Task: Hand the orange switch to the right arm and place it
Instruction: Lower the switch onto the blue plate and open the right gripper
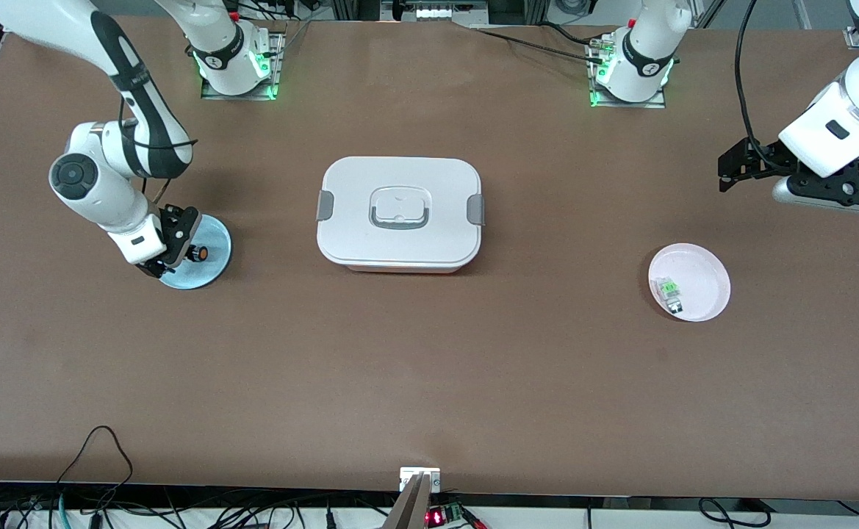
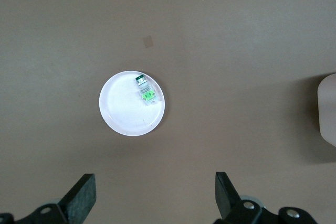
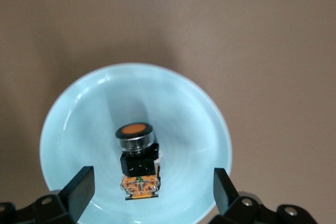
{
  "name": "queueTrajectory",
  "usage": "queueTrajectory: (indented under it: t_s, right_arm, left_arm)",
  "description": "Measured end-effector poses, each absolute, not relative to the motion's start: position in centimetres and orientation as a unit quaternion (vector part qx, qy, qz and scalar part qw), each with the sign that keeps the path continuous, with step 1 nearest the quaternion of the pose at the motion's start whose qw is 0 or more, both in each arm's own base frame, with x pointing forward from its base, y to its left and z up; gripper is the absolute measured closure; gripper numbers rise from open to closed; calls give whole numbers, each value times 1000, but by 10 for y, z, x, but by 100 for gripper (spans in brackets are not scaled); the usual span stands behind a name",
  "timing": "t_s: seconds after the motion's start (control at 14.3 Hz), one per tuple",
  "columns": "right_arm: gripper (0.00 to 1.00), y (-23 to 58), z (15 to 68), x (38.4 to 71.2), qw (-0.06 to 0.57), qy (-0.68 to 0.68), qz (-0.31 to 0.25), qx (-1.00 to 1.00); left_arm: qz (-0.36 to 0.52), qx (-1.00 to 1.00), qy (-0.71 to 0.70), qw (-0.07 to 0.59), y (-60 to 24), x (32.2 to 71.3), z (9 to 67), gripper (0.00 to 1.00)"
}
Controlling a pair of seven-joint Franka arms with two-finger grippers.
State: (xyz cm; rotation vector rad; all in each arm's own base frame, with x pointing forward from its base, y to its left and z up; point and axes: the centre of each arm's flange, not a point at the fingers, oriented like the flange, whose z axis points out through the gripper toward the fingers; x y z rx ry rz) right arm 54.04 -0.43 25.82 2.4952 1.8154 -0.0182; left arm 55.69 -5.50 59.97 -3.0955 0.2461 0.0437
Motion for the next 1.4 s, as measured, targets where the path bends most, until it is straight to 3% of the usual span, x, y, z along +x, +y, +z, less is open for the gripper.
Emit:
queueTrajectory:
  t_s: [0.28, 0.49, 1.05, 1.19, 1.4]
  right_arm:
    - [0, 14, 365, 592, -36, 532, 27, 846]
    - [0, 16, 406, 613, -46, 471, 34, 880]
    - [0, 60, 496, 622, -63, 134, -25, 989]
    - [0, 83, 518, 614, -31, 36, -54, 997]
    - [0, 102, 552, 605, 5, -31, -53, 998]
  left_arm:
    - [14, -997, 79, 18, -55, 557, 600, 0]
    - [14, -997, 77, 18, -53, 557, 599, 0]
    - [16, -997, 77, 18, -52, 557, 599, 0]
    - [16, -997, 76, 18, -52, 557, 599, 0]
    - [16, -997, 76, 18, -52, 557, 599, 0]
